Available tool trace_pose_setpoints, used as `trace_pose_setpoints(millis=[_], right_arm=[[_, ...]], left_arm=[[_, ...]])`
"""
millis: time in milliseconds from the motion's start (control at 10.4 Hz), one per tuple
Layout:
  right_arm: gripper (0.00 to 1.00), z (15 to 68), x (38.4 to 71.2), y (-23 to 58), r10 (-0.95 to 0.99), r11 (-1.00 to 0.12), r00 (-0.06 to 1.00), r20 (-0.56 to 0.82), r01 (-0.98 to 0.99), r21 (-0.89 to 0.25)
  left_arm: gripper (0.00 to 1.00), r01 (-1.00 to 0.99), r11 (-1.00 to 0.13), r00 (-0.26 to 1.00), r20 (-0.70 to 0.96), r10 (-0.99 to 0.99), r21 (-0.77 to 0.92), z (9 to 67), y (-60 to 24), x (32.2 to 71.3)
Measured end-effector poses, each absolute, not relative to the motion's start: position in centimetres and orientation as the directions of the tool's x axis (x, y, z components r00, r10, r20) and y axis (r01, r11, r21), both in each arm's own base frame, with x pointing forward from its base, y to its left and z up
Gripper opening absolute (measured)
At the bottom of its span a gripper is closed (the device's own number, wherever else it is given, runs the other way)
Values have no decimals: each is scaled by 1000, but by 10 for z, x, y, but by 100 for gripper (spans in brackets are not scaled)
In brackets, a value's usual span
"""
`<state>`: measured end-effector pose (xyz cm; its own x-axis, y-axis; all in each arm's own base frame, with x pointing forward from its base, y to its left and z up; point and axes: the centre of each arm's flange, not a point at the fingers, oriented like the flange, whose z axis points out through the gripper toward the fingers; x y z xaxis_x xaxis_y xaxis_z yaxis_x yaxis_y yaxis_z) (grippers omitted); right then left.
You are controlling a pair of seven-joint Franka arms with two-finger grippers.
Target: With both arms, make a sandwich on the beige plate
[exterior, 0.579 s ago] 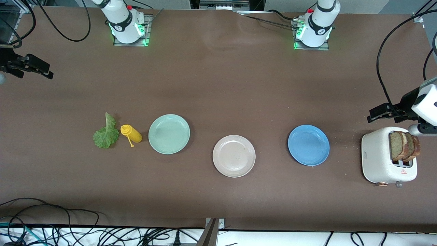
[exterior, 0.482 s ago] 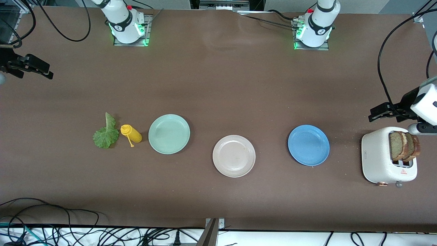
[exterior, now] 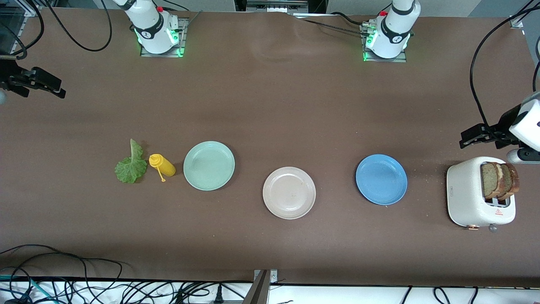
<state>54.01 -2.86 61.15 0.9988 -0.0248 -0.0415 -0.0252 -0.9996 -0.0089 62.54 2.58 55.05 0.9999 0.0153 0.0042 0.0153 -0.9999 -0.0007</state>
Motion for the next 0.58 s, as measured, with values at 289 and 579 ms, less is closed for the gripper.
trace_pose_setpoints(millis=[289,579], right_arm=[[100,611,540,-28,-23,-1000,999,-41,-24,-9],[100,611,540,-28,-23,-1000,999,-42,-23,-10]], left_arm=[[100,16,-1000,1000,2,16,-1,550,26,625],[100,18,-1000,1000,1,18,-1,550,27,625]])
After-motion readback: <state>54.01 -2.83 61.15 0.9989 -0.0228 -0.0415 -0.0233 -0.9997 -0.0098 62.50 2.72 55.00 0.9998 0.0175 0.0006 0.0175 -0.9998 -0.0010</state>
